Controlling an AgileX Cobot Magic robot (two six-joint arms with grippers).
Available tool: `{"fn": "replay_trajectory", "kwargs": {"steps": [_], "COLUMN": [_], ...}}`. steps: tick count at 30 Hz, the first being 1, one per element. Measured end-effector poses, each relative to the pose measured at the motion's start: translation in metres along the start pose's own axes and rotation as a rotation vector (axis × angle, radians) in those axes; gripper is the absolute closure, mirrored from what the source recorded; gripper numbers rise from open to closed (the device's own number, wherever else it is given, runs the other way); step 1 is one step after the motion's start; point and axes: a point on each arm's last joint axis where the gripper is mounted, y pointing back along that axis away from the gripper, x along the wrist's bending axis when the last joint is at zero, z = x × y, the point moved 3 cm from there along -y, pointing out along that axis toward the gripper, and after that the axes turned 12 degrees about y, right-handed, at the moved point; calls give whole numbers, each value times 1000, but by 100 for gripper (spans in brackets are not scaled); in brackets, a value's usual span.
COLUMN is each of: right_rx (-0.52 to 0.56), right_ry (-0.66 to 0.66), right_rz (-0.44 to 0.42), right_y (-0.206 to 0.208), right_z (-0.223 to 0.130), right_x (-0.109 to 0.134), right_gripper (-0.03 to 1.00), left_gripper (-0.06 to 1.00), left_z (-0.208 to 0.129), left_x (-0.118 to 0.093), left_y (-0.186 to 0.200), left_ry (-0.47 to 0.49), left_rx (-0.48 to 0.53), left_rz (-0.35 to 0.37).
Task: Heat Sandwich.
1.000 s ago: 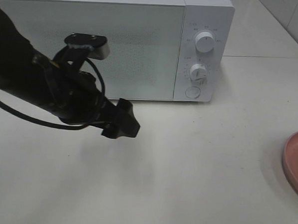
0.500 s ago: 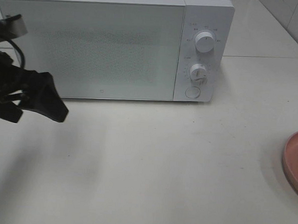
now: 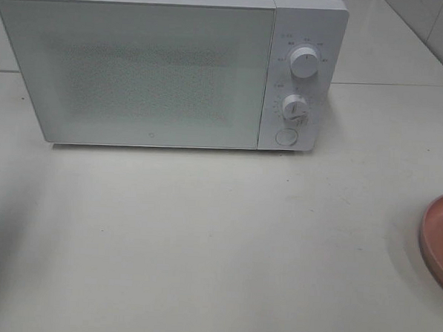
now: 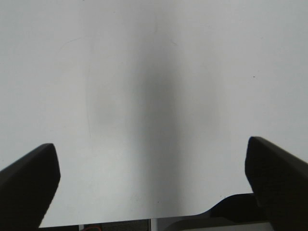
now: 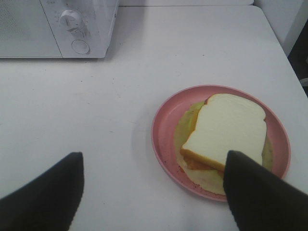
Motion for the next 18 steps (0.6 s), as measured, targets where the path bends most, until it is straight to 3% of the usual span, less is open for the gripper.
{"fn": "replay_trajectory", "kwargs": {"steps": [18], "right_rx": [0], "right_ry": [0], "right_rz": [0], "right_y": [0], "right_z": [0], "right_x": [0], "right_gripper": [20], "left_gripper": [-5], "left_z": [-105], "left_x": [21], "left_y": [41], "left_ry": [-36], "left_rx": [-272], "left_rz": [-19]}}
